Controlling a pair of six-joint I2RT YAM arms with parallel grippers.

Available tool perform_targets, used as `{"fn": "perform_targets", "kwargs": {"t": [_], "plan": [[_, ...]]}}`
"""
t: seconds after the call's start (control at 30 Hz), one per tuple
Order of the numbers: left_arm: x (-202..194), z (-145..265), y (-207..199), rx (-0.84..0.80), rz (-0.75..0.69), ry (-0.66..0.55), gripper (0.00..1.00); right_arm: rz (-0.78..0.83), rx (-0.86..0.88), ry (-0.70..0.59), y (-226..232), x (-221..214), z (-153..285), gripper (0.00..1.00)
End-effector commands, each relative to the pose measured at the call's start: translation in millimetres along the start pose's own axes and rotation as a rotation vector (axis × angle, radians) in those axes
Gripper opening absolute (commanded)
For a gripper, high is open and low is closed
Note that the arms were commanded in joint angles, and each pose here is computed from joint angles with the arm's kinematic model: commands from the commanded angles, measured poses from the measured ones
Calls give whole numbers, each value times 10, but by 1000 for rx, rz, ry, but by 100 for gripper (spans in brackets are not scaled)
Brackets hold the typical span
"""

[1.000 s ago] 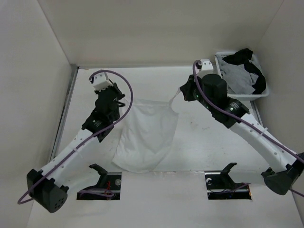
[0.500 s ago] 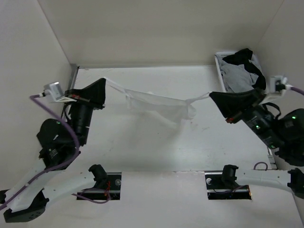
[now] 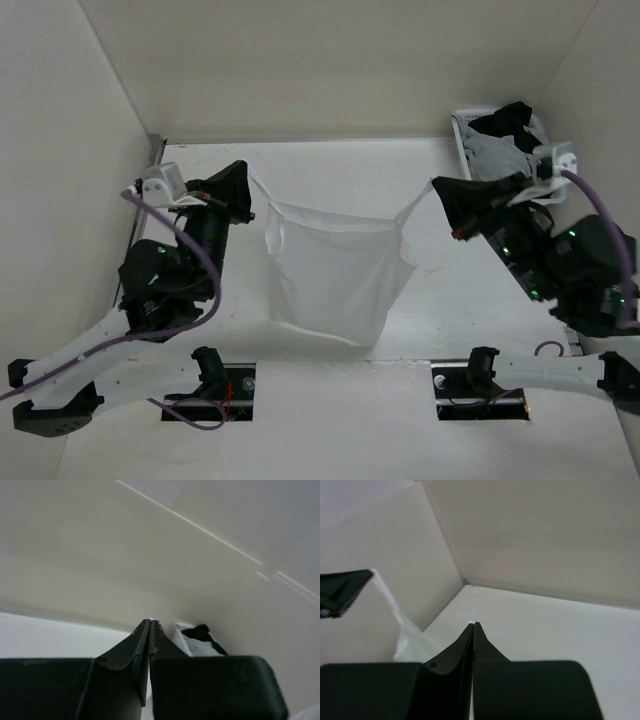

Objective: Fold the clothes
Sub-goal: Flatten the tank top out

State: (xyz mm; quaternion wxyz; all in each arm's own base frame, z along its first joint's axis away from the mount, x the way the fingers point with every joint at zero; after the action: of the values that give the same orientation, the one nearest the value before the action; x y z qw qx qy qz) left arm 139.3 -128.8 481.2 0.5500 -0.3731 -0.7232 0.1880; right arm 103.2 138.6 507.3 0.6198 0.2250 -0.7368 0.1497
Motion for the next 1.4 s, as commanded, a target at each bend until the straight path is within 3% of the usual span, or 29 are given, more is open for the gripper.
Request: {"fn": "perform_targets", "kwargs": {"t": [0.0,0.1,0.23,0.43,0.5,0.57,0.6,0.63,0.7,0.77,0.8,0.9,0.97,1.2,1.37], "plan": [[-313,-254,261,125,-143,-43,2,13,-15,55,-56,-336,-440,1],[-676,-633,705,225,-193,-17,2,-75,-21,161,-411,-861,-1066,1],[-1188,-1393,1539,349,-96,174,2,-143,-82,293,-972,-1542,-1908,1],[-1661,-2430,2424,510,-137,239,3,-172,-169,471,-1673,-2257,-2950,2],[-1736,-2640,2540,538,-157,253,8,-175,-217,497,-1918,-2403,-3185,4],[-1758,-2731,2579,546,-165,259,28,-186,-253,498,-2053,-2495,-3311,16],[-1751,-2717,2574,547,-164,260,35,-198,-270,496,-2089,-2521,-3321,27],[-1733,-2639,2544,546,-163,258,43,-200,-282,492,-2097,-2528,-3292,38],[-1704,-2328,2497,560,-156,254,47,-203,-282,484,-2034,-2548,-3146,51],[-1799,-1961,2428,570,-128,265,45,-218,-286,467,-1925,-2579,-2908,55],[-1883,-1671,2417,586,-128,288,41,-240,-279,457,-1810,-2612,-2787,52],[-1990,-993,2540,653,-145,334,30,-296,-225,462,-1368,-2773,-2310,15],[-1986,-563,2711,728,-137,362,22,-315,-172,478,-1046,-2936,-1987,4],[-2062,-174,2997,765,-70,490,36,-301,-91,570,-446,-3341,-1050,11],[-2231,-113,3126,778,-66,550,40,-327,-116,633,-409,-3615,-528,29]]}}
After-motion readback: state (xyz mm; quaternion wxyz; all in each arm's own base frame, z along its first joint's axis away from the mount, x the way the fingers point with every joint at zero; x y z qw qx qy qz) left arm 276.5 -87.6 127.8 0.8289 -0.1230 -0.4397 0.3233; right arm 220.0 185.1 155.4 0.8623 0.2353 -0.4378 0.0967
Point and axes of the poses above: each gripper's point midway between its finger pads, its own z axis back along the fingers, its own y axis along the line the jaws close on, x = y × z, the point moved 8 cm from there along z, back along the fingers, and after that the axes turned 14 degrees about z, right-handed, at the moved point
